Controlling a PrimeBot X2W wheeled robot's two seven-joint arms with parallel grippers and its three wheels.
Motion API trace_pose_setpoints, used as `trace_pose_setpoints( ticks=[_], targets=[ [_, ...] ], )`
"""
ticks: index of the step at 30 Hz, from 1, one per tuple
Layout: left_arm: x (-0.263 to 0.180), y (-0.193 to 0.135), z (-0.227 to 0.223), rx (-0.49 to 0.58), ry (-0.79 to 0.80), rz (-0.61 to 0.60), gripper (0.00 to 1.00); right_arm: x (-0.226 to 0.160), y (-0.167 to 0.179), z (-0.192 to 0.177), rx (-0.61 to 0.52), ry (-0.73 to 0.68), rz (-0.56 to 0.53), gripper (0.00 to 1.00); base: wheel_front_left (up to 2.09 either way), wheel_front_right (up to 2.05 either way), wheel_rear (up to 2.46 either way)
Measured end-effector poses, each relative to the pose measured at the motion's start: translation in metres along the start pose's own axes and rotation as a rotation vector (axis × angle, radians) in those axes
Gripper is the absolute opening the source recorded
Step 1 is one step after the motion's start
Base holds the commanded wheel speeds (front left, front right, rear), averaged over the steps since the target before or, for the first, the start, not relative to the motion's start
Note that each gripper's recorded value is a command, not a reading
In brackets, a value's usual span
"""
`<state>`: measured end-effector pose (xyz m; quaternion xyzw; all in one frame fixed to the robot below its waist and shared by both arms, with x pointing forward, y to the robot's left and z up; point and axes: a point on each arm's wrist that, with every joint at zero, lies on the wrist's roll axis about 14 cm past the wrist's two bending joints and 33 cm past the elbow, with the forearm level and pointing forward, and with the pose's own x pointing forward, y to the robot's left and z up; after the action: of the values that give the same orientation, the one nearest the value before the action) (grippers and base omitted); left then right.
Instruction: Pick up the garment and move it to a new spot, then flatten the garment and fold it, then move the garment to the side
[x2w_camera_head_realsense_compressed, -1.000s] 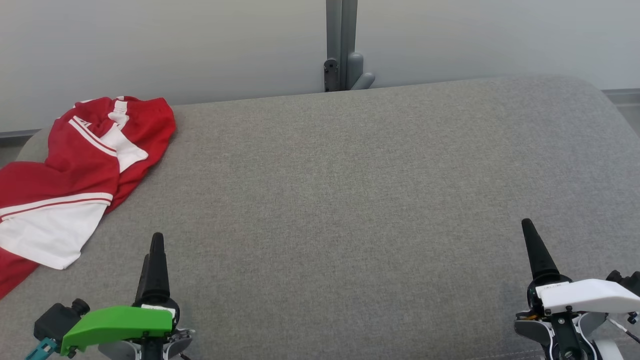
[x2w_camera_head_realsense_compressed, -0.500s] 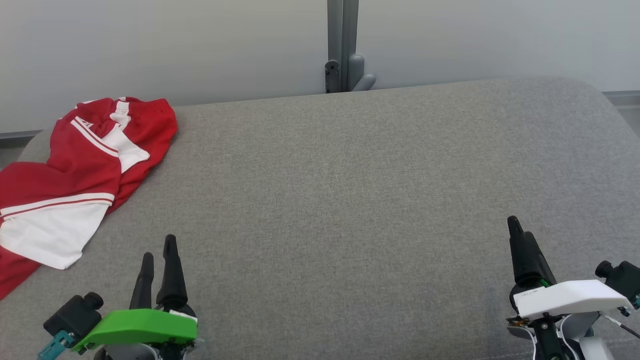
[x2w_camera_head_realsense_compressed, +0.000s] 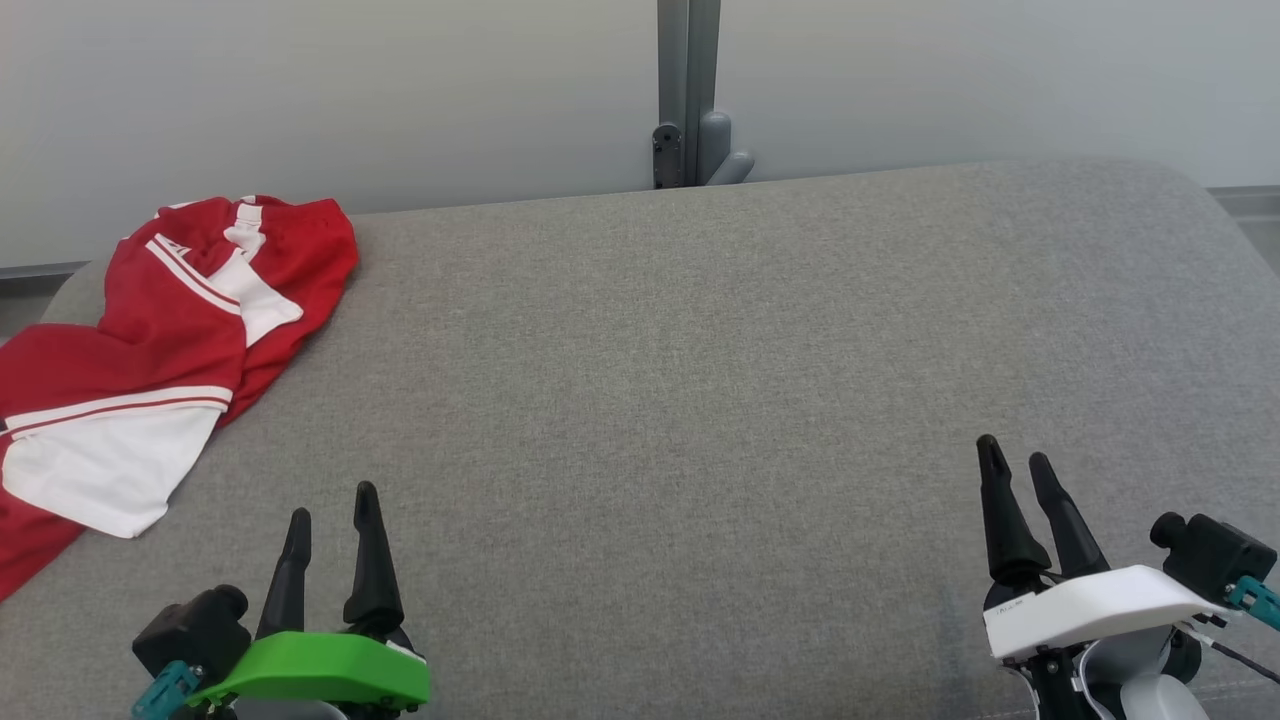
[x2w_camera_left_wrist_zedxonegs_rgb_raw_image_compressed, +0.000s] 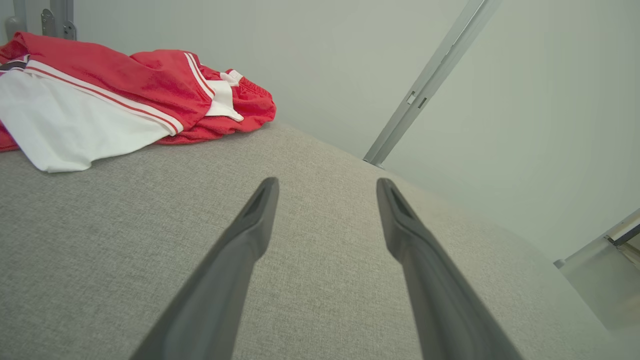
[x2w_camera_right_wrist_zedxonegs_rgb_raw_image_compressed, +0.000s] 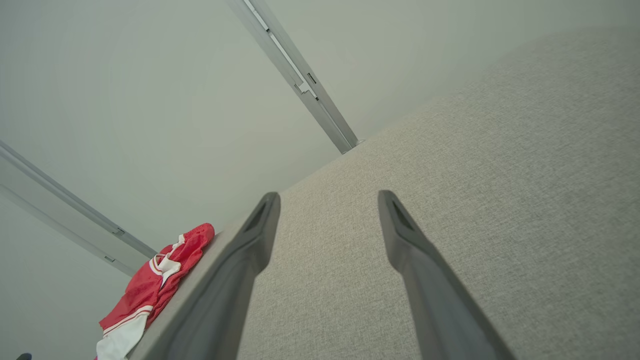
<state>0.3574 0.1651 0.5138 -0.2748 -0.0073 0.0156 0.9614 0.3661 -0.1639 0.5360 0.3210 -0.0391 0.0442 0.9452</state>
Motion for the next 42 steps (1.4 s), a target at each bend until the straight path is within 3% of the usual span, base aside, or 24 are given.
trace_pose_setpoints(
  ticks=[19, 32, 42],
  targets=[
    [-0.01, 0.006, 0.0, 0.274, -0.018, -0.003, 1.0, -0.004, 0.017, -0.003, -0.239, -0.011, 0.07, 1.0, 0.0, 0.0, 0.0],
    [-0.012, 0.008, -0.006, 0.393, -0.019, -0.007, 1.0, -0.008, 0.024, -0.013, -0.359, 0.001, 0.11, 1.0, 0.0, 0.0, 0.0],
    [-0.014, 0.012, -0.008, 0.417, -0.02, 0.0, 1.0, -0.01, 0.028, -0.016, -0.43, -0.003, 0.134, 1.0, 0.0, 0.0, 0.0]
  ],
)
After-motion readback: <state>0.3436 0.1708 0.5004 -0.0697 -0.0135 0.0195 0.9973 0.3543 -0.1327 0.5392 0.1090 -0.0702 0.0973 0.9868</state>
